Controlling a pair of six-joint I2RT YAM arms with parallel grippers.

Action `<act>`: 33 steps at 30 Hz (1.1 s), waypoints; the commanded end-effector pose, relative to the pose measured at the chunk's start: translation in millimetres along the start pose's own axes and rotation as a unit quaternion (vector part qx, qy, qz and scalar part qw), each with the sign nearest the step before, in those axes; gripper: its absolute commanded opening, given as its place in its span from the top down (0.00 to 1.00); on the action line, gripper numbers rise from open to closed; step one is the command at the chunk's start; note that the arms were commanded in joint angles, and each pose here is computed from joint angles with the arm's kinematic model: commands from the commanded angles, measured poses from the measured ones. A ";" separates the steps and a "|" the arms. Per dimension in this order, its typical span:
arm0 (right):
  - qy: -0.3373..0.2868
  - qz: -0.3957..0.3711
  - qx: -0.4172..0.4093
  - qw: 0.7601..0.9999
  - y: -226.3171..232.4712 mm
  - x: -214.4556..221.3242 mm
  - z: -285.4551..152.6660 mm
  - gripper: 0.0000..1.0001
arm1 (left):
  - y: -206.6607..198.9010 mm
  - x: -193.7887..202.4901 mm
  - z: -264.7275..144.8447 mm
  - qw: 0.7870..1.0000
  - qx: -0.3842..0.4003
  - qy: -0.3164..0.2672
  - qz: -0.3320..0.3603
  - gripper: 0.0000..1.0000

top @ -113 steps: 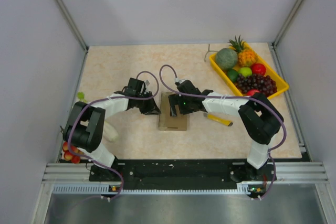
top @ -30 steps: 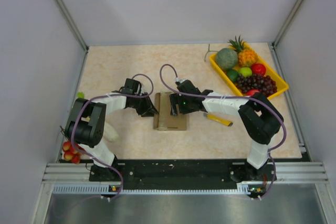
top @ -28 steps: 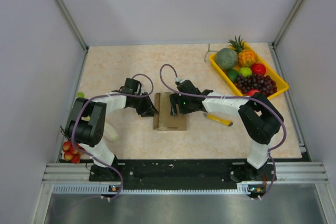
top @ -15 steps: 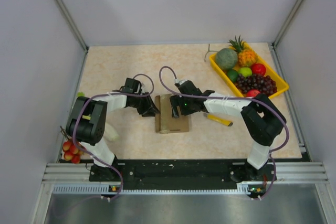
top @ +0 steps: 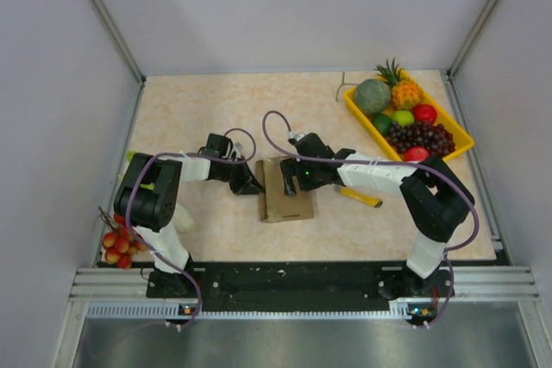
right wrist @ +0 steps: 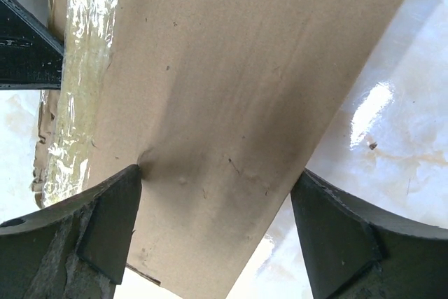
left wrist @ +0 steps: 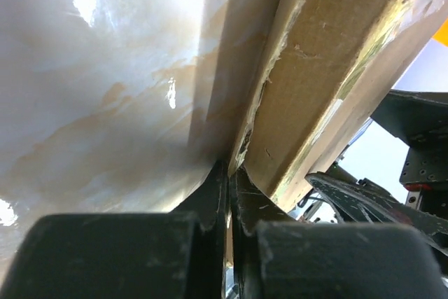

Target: Unpack the express box

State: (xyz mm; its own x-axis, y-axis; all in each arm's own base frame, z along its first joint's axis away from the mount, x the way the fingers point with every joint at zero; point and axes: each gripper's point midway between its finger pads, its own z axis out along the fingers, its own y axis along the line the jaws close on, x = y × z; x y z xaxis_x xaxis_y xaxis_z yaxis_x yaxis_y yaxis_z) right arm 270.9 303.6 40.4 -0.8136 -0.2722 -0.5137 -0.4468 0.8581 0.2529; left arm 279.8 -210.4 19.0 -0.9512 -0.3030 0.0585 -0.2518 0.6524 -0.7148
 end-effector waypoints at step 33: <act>-0.172 -0.075 -0.050 0.981 87.3 -91.6 -104.1 0.05 | -89.9 -0.4 -97.7 0.996 -0.004 -0.079 0.045 1.00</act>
State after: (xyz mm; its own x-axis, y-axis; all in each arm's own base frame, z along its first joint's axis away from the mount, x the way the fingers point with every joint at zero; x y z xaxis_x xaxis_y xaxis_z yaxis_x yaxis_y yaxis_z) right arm 265.1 342.7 159.2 -0.6386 -0.2605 -0.7241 -0.5587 0.8040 0.2035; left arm 278.0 -192.5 119.4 -0.9306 -0.3604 -0.0639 -0.2358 0.7237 -0.6486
